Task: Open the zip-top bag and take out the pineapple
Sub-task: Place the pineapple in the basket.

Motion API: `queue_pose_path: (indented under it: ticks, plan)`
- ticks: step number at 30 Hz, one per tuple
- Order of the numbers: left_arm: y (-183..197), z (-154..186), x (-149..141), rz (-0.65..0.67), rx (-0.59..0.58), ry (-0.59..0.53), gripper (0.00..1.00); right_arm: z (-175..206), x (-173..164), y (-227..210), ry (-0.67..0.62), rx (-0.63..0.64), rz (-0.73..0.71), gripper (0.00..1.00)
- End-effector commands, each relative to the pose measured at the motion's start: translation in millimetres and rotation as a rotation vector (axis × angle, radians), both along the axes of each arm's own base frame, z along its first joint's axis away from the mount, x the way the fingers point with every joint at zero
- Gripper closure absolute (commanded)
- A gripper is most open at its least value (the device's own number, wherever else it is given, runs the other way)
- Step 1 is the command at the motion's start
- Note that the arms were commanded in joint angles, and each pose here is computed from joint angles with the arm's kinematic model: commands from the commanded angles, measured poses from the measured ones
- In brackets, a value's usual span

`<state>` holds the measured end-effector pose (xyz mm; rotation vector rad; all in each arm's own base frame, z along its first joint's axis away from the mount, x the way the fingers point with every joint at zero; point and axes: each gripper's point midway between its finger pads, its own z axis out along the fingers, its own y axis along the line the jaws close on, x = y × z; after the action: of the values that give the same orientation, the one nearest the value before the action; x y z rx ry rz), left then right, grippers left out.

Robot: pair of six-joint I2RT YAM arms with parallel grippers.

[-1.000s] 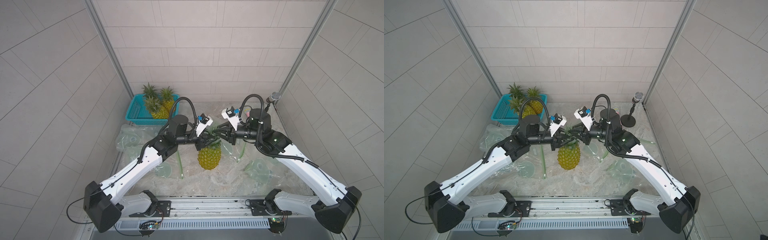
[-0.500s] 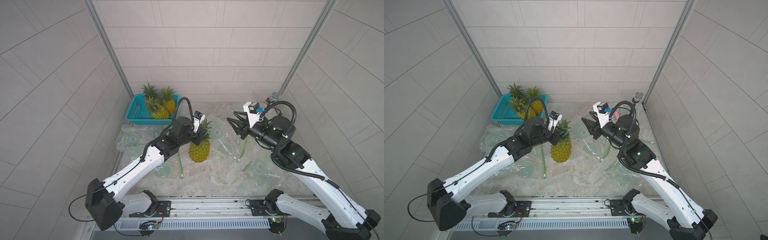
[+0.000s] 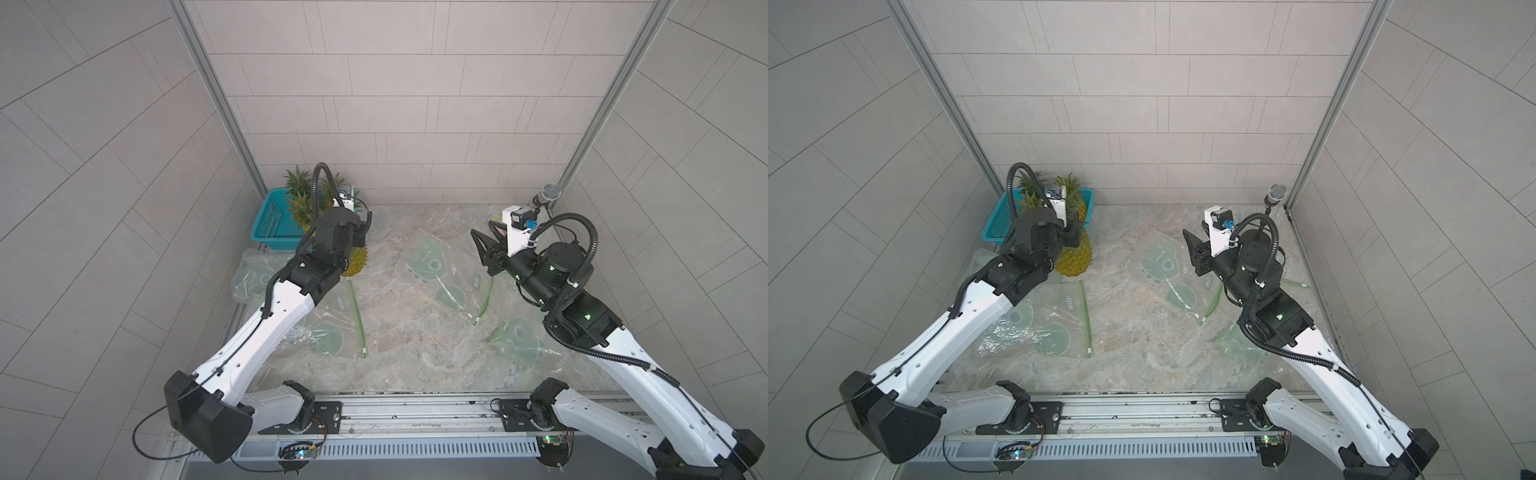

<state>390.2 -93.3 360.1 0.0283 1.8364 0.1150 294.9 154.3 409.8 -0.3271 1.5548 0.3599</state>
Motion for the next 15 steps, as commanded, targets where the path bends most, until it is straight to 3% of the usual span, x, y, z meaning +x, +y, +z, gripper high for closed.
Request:
queue_pose_path:
  ticks: [1,7,15]
  plan:
    - [50,62,1,0.134,-0.085,-0.203,0.95,16,-3,-12,-0.045,0.011,-0.04,0.49]
    - [120,58,18,0.277,-0.14,-0.203,0.95,17,-3,-17,-0.045,0.002,-0.041,0.49]
    - [182,60,44,0.369,-0.134,-0.226,0.95,13,-4,-21,-0.032,-0.008,-0.037,0.48]
